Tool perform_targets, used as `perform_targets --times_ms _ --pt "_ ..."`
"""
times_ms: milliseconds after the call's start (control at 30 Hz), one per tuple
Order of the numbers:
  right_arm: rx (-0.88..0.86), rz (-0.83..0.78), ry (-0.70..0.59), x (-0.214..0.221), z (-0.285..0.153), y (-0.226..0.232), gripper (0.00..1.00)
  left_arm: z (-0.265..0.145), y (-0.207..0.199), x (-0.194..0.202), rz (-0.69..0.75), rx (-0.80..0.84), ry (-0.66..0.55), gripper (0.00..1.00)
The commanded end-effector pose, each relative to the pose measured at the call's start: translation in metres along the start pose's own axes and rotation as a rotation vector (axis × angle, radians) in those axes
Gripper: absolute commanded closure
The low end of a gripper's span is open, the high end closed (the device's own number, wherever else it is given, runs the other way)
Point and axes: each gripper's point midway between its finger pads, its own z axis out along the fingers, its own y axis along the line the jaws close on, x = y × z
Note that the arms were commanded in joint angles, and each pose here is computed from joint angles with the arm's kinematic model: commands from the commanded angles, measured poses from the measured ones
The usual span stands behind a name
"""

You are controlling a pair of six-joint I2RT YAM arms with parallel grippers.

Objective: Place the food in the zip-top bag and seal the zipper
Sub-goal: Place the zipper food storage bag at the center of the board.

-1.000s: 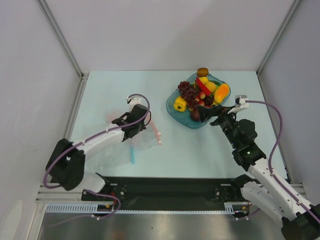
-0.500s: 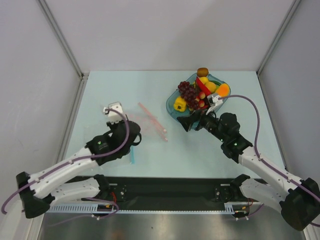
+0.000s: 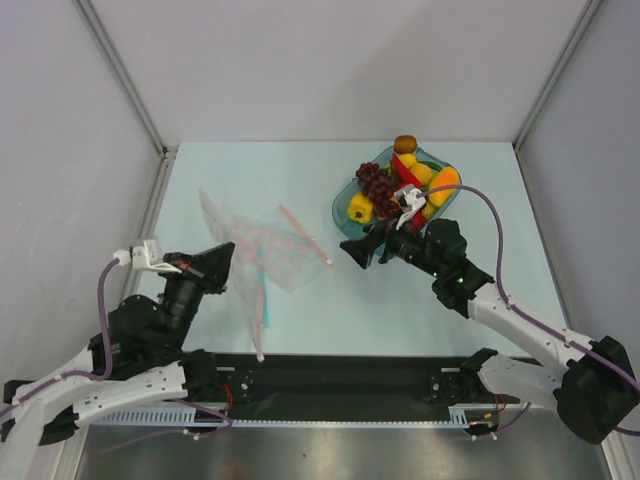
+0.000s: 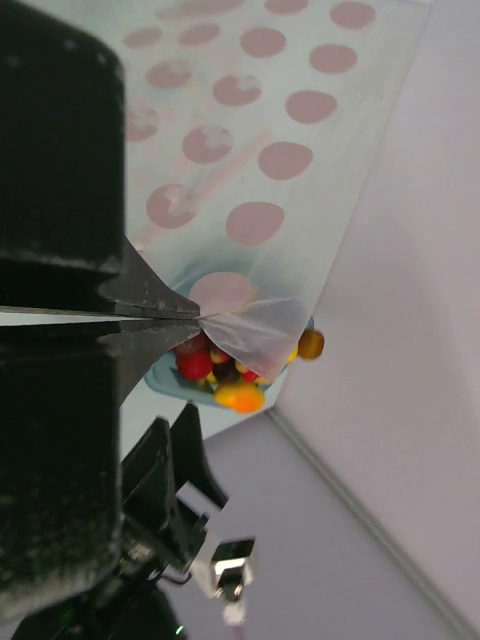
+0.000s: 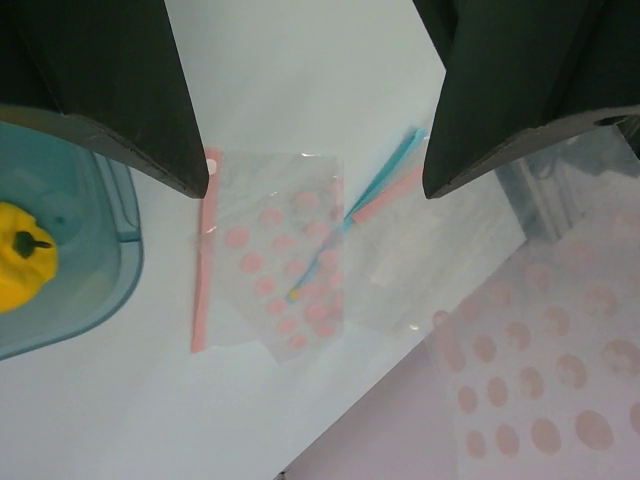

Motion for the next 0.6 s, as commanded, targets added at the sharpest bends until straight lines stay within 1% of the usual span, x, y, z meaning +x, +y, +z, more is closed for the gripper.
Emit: perform_targets --times_ms 0,67,100,133,233,300,433,467,533,567 --pt "-0.172 -0.047 -0.008 -0.018 0.011 0.038 0.05 -0.003 -0.041 0.009 0.014 0.225 0.024 1.00" --pt "-0.214 -0.045 0.033 -0.009 0.015 0.046 0.05 -0.006 -0.055 0.013 0.029 0.302 0.036 1.00" --pt "-0.229 -0.051 0.037 -0.011 0.018 0.051 0.05 -0.005 -0.058 0.014 0.031 0.312 0.035 1.00" --pt "-0.235 -0.055 0.078 0.001 0.023 0.052 0.05 -0.005 -0.061 0.016 0.036 0.324 0.039 1.00" --pt "-0.227 -0.079 0.112 0.007 0.030 0.055 0.07 -0.004 -0.067 0.020 0.050 0.350 0.039 1.00" --pt "-0.190 -0.087 0.104 0.005 0.030 0.049 0.08 -0.004 -0.078 0.018 0.042 0.397 0.023 1.00" --pt "-0.073 -0.105 0.034 -0.009 0.022 0.033 0.08 -0.003 -0.104 0.025 0.050 0.474 0.059 1.00" --pt "-0.021 -0.108 0.002 -0.013 0.016 0.024 0.09 -0.002 -0.116 0.035 0.059 0.515 0.092 1.00" --pt "0.020 -0.108 -0.049 -0.023 0.009 0.018 0.08 -0.004 -0.133 0.037 0.059 0.573 0.107 0.99" --pt "0.064 -0.100 -0.085 -0.029 0.001 0.010 0.08 -0.006 -0.146 0.046 0.075 0.627 0.135 1.00"
